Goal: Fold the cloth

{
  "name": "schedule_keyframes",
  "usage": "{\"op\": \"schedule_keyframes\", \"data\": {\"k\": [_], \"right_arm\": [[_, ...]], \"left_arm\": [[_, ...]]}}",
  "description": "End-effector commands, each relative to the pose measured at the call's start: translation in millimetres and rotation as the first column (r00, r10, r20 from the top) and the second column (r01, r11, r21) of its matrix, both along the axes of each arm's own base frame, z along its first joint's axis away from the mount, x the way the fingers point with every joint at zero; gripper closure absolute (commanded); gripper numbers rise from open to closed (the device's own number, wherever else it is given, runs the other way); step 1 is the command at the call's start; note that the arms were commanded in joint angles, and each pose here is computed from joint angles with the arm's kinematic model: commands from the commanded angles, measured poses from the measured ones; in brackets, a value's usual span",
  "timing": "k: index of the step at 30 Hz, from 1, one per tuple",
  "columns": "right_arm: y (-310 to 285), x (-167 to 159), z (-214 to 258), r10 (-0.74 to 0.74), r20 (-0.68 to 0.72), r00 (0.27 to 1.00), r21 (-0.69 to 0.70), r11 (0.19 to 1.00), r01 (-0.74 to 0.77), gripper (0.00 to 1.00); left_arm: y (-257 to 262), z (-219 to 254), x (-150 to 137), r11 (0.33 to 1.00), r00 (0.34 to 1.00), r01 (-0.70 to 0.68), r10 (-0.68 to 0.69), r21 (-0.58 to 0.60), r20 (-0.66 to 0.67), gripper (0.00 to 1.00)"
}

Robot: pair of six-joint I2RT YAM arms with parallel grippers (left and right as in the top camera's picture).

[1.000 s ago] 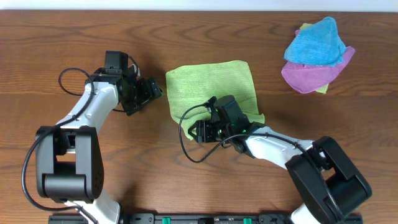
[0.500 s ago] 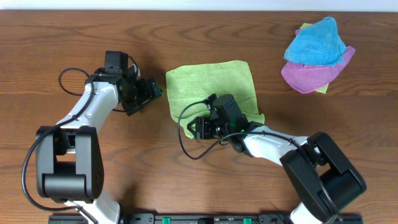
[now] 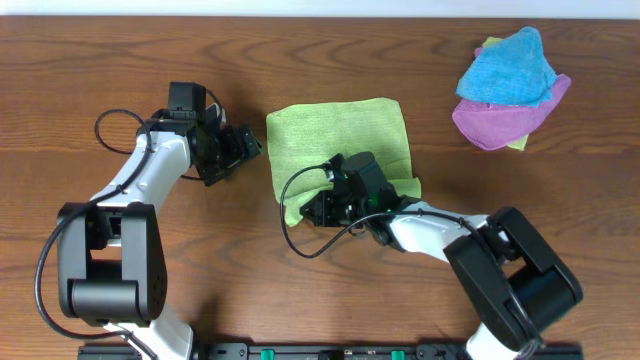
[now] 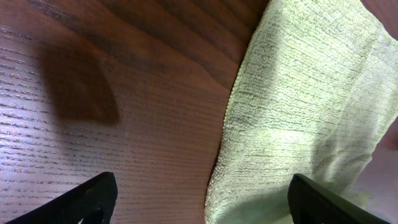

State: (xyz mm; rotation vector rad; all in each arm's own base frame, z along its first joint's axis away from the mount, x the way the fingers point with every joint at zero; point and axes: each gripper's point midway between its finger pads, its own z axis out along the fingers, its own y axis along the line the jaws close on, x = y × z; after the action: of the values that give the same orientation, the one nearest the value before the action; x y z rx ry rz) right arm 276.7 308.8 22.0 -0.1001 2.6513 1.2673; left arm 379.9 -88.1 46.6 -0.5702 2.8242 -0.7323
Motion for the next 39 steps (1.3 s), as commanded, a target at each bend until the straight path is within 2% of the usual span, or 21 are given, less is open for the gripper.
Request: {"op": "schedule_keyframes", "data": {"k": [1,6,12,14,18,20,27,34,39], "right_arm": [[15,-18,31,0.053,-0.035,0.998,0.094,0.994,-0.050,0.99],[24,-32,64,0.074,-0.037,0.997,0.143,0.987,-0.068,0.99],[30,-63,72,0.133,-0.071,0.989,0.121,0.985,-0.124,0.99],[33,-72,69,0.153,-0.084,0.985,0.110,0.984,-0.144,0.85],[34,-72,68,0.149,-0.079,0.986,0.103,0.985,-0.140,0.67],[34,-73,68,0.153,-0.083,0.985,0.103,0.984,-0.144,0.64],[26,-82,58,0.195,-0.090,0.977,0.060,0.980,-0.191,0.60],[13,-106,45,0.268,-0.163,0.950,0.021,0.963,-0.268,0.55],[11,-119,39,0.314,-0.167,0.935,-0.006,0.948,-0.319,0.52]], "left_arm": [[0,11,4,1.000,0.999,0.014,-0.014,0.004,0.038,0.10],[0,11,6,1.000,0.999,0.014,-0.014,0.004,0.047,0.10],[0,13,10,1.000,0.998,0.014,-0.014,0.003,0.066,0.09],[0,13,11,1.000,0.997,0.014,-0.014,0.003,0.070,0.07],[0,13,12,1.000,0.997,0.013,-0.014,0.004,0.074,0.07],[1,13,13,1.000,0.997,0.013,-0.013,0.007,0.077,0.07],[1,14,15,1.000,0.996,0.012,-0.013,0.006,0.085,0.06],[0,14,14,1.000,0.996,0.014,-0.014,0.002,0.084,0.06],[0,14,14,1.000,0.996,0.014,-0.014,0.002,0.084,0.06]]}}
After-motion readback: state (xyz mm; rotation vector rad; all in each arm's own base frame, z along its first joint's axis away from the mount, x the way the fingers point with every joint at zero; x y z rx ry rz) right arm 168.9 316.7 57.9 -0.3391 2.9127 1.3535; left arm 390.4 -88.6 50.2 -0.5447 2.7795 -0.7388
